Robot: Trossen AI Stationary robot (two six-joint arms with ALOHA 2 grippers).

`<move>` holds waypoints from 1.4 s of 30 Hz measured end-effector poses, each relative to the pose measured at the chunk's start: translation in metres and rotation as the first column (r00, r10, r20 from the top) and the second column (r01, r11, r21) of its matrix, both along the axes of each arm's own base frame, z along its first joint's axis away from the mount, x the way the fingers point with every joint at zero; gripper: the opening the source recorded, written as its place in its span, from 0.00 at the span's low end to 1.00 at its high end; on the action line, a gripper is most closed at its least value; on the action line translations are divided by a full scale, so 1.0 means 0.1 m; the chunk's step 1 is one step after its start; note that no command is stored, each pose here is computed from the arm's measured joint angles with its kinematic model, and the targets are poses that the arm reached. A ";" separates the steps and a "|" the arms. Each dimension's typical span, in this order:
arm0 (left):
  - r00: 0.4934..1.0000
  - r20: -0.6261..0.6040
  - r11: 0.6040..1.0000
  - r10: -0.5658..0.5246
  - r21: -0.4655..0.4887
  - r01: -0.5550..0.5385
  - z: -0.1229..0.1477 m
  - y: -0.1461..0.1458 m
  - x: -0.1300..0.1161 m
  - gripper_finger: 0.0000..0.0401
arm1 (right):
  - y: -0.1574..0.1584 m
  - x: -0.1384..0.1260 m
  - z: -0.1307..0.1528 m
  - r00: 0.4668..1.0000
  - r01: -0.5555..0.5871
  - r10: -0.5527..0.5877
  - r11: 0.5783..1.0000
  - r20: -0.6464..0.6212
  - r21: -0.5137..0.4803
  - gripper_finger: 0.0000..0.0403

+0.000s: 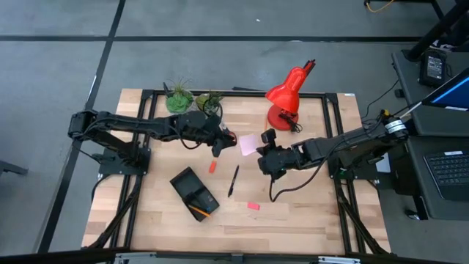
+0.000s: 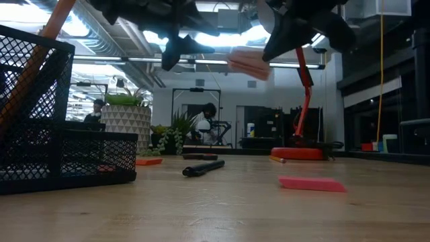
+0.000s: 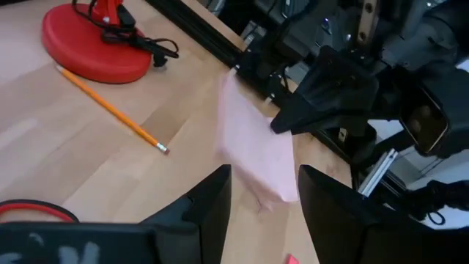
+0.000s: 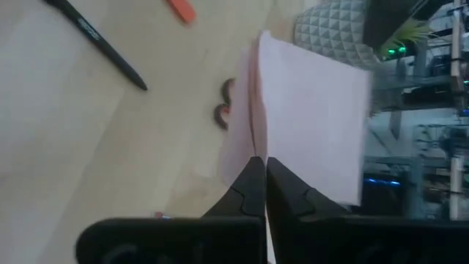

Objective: Pick and place office supplies into organizer
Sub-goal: Put the pink sticky notes into the black desk organizer

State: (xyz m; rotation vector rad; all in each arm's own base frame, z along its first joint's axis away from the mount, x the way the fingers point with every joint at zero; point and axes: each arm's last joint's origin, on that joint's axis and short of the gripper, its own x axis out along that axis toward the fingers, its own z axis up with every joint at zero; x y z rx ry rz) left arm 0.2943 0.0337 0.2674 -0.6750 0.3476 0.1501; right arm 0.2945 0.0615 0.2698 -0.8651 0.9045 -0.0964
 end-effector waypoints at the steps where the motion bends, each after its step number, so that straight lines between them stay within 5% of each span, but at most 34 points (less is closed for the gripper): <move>1: 1.000 0.000 1.000 0.003 -0.001 -0.003 0.00 0.01 0.00 0.38 | 0.00 0.00 0.00 1.000 -0.001 0.001 1.000 -0.002 -0.007 0.00; 42: 0.997 0.067 0.999 0.047 0.020 -0.049 0.07 0.03 0.02 0.33 | 0.02 0.13 0.15 0.987 -0.093 0.108 0.988 0.118 -0.124 0.00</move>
